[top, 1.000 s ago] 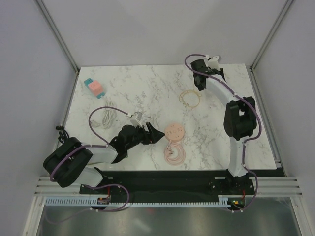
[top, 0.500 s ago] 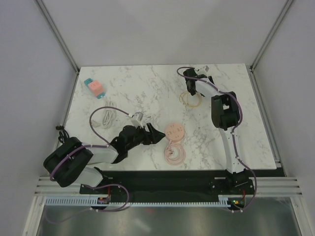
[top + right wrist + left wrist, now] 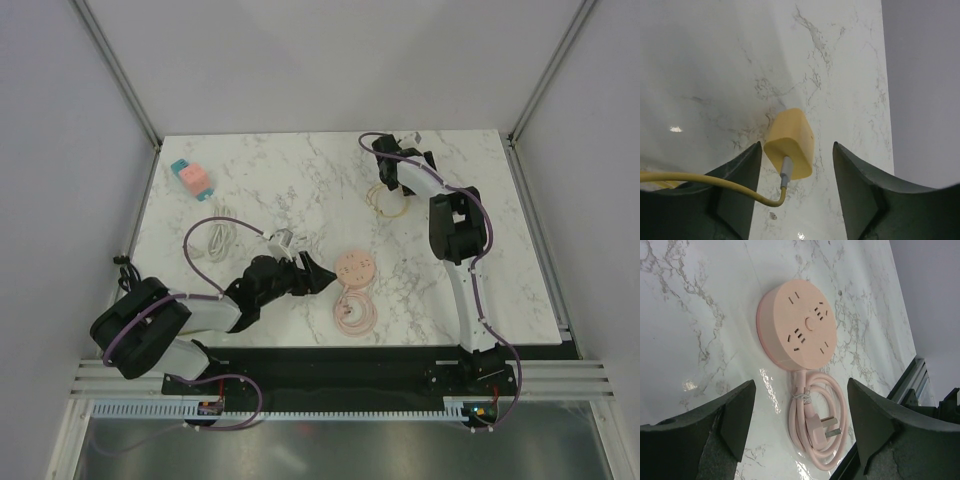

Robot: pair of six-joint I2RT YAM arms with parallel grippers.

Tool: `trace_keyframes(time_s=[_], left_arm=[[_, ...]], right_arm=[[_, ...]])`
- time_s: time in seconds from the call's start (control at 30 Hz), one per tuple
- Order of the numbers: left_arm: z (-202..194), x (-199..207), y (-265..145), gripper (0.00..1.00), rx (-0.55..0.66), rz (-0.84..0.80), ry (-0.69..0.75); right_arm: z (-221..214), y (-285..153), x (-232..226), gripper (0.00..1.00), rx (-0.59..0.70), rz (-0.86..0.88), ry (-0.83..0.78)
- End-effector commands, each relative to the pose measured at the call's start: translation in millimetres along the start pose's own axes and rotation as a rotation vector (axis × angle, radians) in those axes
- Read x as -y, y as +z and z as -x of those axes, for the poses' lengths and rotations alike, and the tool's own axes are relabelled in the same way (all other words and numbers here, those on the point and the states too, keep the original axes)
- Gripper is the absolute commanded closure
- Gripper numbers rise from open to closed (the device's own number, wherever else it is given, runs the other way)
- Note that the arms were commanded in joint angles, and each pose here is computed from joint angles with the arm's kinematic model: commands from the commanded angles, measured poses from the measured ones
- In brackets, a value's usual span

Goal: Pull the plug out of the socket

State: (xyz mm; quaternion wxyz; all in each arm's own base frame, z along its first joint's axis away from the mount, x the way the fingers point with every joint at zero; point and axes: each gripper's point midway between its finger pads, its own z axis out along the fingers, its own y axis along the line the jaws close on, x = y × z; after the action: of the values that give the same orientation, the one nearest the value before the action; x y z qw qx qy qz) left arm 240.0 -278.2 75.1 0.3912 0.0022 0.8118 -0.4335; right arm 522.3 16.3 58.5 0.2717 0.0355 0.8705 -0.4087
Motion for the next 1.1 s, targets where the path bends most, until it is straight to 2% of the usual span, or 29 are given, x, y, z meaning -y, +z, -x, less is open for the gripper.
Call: trace_keyframes(time_s=[0.0,0.03,0.1,0.2,0.33,0.5,0.53,0.6,0.73,0.77,0.9,0.93,1.07], left_arm=[[13.7,10.6,6.3,0.19,0.048,-0.026,0.058],[13.6,9.9,6.6,0.2,0.049,-0.022,0.059],[14.0,11.1,6.7,0.2,0.051,-0.024,0.064],[12.6,11.5,7.8,0.2,0.048,-0.018,0.073],[8.0,15.0,9.3,0.21,0.041,0.002,0.107],[11.6,31.1,12.3,0.21,0.035,0.033,0.149],[1.8,21.3,9.0,0.21,-0.009,0.107,0.159],[4.0,29.7,4.3,0.2,-0.023,0.134,0.176],[4.3,52.8,-23.5,0.2,-0.031,0.108,0.177],[-0.3,48.3,-31.1,0.19,-0.054,0.133,0.173],[6.1,47.7,-62.7,0.18,-0.047,0.159,0.164],[9.5,46.9,-68.3,0.18,-0.036,0.167,0.163],[18.5,45.2,-96.4,0.17,-0.014,0.19,0.131]], right_arm=[[9.2,-7.4,-4.1,0.31,0.012,0.035,0.001],[9.2,-10.0,-5.6,0.26,0.013,0.043,-0.004],[12.6,-18.0,-5.3,0.25,0.021,0.068,0.0],[13.1,-34.0,-8.0,0.18,0.022,0.119,0.004],[1.2,-51.1,1.4,0.02,-0.001,0.14,0.001],[-5.5,-73.2,19.2,0.03,0.0,0.209,0.048],[-5.4,-76.9,20.4,0.02,0.001,0.227,0.064],[-10.4,-86.7,25.3,0.02,-0.004,0.264,0.074],[-26.7,-98.3,33.2,0.02,-0.027,0.305,0.081],[-36.6,-105.7,36.0,0.03,-0.036,0.335,0.08],[-59.3,-156.2,4.7,0.02,0.002,0.61,0.094],[-66.9,-180.6,-10.1,0.03,0.018,0.703,0.071],[-104.8,-238.9,-33.7,0.02,0.069,0.92,0.033]])
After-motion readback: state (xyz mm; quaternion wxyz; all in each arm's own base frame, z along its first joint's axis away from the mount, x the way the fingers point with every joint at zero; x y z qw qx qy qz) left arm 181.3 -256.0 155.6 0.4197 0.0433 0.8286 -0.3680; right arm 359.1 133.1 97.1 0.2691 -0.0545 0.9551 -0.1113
